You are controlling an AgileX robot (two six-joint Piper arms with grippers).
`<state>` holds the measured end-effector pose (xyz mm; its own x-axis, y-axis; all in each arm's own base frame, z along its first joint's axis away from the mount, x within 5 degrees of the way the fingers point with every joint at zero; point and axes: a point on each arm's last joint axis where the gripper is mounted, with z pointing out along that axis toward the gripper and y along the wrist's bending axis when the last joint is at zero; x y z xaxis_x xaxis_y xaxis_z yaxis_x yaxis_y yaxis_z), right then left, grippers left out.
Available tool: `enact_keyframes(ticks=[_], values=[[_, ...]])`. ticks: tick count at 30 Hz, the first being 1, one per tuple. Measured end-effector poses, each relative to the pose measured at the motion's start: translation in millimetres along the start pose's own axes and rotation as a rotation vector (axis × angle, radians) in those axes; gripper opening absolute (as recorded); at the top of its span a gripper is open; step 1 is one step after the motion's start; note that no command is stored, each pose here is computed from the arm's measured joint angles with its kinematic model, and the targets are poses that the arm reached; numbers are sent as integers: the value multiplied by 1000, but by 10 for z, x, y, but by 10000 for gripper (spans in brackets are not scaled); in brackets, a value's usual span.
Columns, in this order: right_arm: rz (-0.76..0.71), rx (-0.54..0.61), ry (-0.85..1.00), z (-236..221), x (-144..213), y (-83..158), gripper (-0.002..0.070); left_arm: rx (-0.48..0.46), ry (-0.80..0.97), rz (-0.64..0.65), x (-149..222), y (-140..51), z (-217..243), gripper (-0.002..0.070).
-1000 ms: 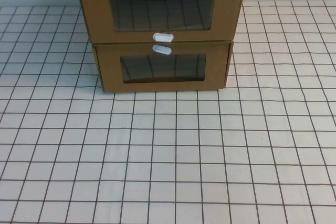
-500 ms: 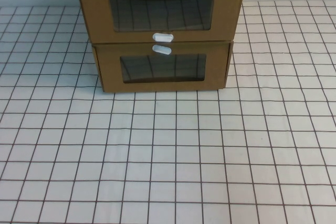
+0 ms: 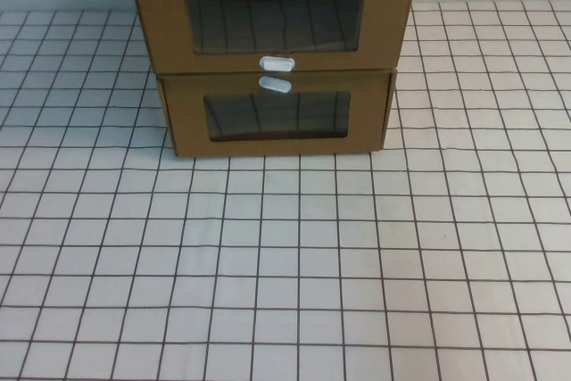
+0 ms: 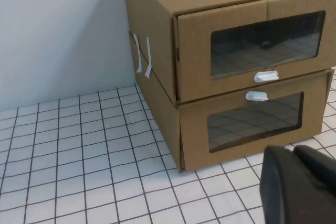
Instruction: Close the shoe box
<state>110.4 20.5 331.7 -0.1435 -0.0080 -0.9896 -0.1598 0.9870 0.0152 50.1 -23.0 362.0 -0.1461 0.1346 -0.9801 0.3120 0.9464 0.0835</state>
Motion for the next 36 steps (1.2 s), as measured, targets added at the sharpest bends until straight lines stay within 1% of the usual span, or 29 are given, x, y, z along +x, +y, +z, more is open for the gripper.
enact_keyframes(ticks=[21,29,33,36], values=[[3,0,0,0,0,0,-13,-4,1,5,1,3,0,-6],[3,0,0,0,0,0,-13,-48,4,70,17,34,-46,-6],[3,0,0,0,0,0,-13,-76,-56,71,92,37,-66,-6],[3,0,0,0,0,0,-13,-114,-145,-4,266,55,-16,-6]])
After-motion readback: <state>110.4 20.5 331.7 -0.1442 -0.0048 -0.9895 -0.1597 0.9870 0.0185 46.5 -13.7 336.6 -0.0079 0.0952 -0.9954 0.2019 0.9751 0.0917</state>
